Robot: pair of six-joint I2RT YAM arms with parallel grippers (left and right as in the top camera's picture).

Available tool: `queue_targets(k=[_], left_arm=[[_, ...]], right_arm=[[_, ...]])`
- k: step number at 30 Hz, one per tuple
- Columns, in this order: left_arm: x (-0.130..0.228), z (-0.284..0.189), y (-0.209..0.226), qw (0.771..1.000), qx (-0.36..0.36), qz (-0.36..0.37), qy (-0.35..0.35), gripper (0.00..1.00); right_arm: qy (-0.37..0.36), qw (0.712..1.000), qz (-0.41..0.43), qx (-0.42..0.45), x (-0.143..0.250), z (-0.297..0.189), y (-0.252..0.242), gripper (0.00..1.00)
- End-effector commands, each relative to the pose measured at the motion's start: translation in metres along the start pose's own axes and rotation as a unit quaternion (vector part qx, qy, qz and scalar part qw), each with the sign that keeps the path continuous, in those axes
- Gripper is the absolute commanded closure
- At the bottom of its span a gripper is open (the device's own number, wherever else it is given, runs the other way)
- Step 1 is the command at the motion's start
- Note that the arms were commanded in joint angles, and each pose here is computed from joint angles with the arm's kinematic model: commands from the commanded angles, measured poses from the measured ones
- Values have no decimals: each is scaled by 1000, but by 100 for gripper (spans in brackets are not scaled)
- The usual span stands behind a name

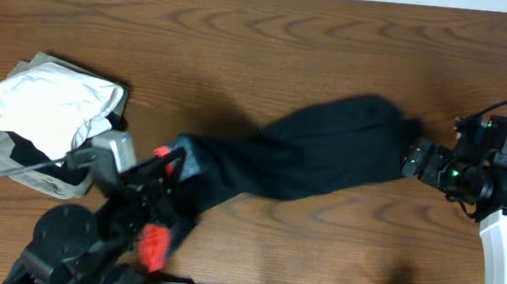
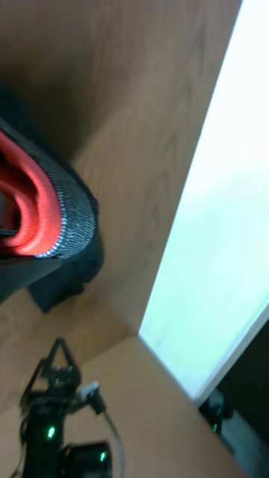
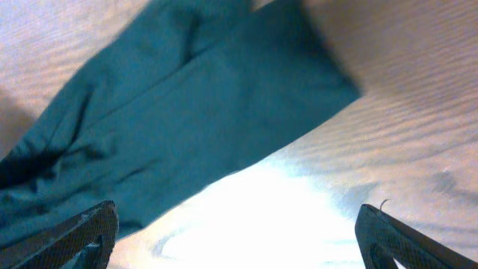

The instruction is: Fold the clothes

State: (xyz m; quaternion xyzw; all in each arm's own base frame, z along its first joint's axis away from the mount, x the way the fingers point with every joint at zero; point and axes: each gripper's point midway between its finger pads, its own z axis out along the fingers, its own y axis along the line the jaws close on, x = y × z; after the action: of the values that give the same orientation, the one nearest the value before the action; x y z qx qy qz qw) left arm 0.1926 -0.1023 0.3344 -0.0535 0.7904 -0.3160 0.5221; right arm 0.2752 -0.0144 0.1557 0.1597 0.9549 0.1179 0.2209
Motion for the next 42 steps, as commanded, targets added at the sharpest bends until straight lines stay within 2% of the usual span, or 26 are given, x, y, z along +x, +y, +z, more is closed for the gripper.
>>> queue_targets(k=[1,18,31,38,40,42], left_arm=[[-9,-7,15,999,-43,11,-27,95],[-6,-2,20,998,-56,16,-18,94],[-4,-2,21,998,-60,17,-13,94],[-4,-2,21,998,-60,17,-13,94],[-4,-2,21,998,-60,17,-13,94],[-4,-2,22,998,-60,17,-12,94]], right_arm=[[11,1000,-21,-19,8,2,10,1],[58,997,-33,-42,58,87,2,1],[73,996,-24,-45,70,134,-9,1],[76,994,-43,-65,71,155,7,1],[69,994,-44,-71,68,159,13,6],[57,994,-50,-78,64,161,21,19]])
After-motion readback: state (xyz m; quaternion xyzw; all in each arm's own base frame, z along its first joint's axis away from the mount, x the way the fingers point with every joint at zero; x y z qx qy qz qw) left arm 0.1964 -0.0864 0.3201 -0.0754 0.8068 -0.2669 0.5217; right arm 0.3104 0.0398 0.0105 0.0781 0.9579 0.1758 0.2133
